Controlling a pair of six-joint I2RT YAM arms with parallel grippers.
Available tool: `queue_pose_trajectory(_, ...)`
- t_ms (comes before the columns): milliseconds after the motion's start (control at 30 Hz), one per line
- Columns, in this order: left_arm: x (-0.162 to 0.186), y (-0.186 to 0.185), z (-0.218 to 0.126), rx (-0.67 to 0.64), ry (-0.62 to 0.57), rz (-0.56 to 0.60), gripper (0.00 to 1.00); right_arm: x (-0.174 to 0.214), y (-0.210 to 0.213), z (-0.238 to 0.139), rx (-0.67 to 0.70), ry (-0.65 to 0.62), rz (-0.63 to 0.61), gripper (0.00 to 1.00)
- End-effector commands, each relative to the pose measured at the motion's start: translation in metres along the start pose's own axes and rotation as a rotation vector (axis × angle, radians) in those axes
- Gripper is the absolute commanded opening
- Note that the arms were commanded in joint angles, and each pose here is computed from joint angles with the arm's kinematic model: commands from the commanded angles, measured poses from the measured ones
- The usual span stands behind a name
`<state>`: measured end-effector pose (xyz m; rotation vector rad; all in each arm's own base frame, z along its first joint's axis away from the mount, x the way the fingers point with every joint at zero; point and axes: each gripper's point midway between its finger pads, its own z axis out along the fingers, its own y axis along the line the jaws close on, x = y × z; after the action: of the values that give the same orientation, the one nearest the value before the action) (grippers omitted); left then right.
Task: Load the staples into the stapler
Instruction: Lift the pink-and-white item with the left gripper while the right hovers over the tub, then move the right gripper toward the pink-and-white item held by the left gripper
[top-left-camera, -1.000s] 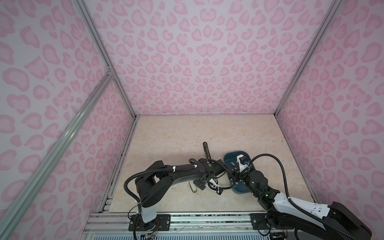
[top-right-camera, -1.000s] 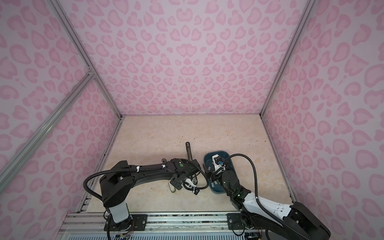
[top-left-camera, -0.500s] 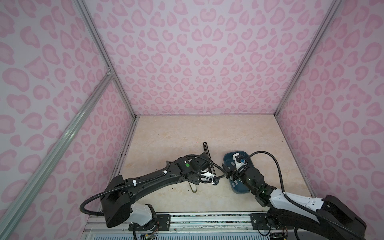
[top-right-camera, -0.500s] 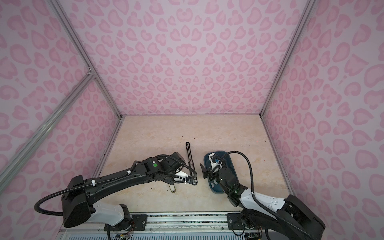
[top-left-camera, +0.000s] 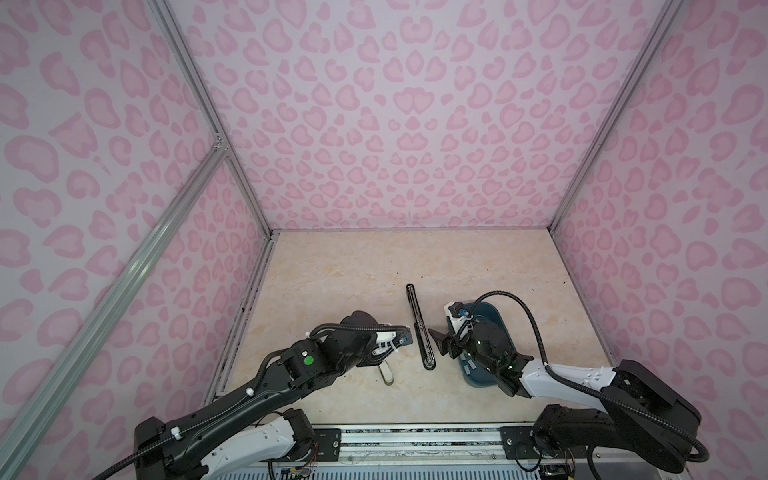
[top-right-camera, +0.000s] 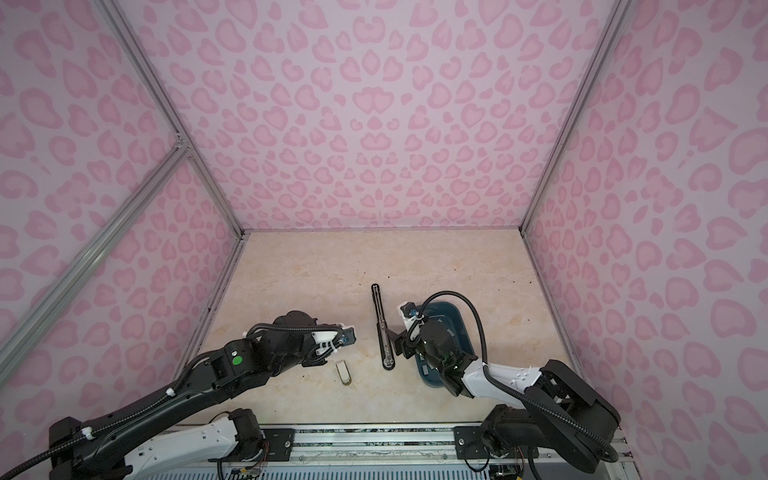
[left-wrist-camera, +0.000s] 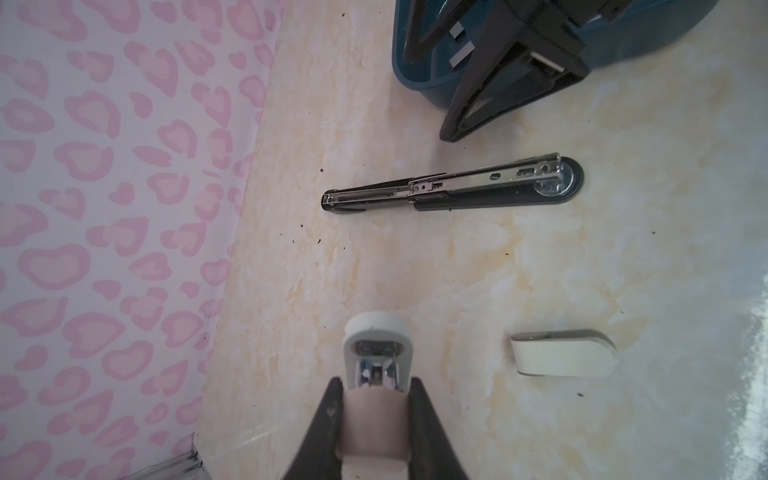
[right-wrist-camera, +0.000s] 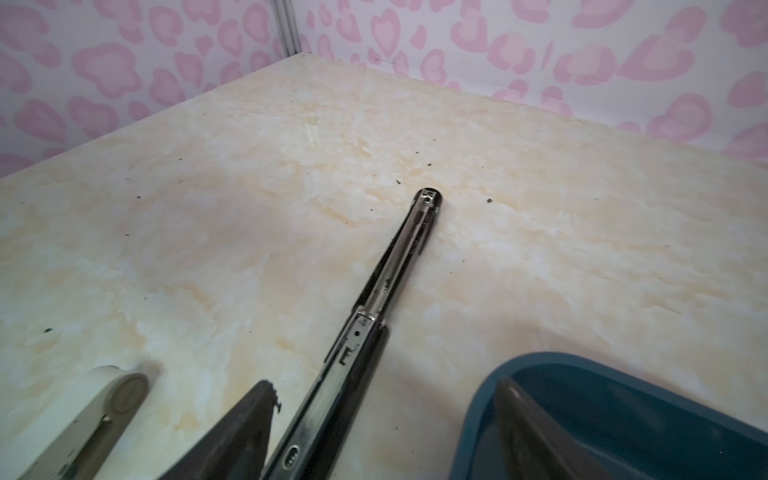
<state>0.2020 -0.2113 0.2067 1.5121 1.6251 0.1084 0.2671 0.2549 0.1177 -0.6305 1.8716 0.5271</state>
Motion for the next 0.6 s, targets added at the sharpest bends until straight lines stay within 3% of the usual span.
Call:
queue_pose_trajectory(0, -0.032, 0.003, -0.023, 0.001, -0.222, -0.085, 0.04, -0.021, 0.037, -0.005, -0.064, -0.047, -0.056, 0.83)
queue_pose_trajectory(133, -0.034, 0.003, -0.038, -0.023, -0.303, -0.119, 0.04, -0.05, 0.071, -0.03, -0.101, -0.158, -0.104, 0.83)
queue_pose_trajectory(267, -0.038, -0.01, -0.041, 0.02, -0.371, -0.121, 0.04, -0.071, 0.082, -0.052, -0.155, -0.244, -0.03, 0.83)
queue_pose_trajectory(567, -0.036, -0.027, -0.034, 0.077, -0.38, -0.094, 0.04, -0.074, 0.128, -0.058, -0.305, -0.216, -0.034, 0.82)
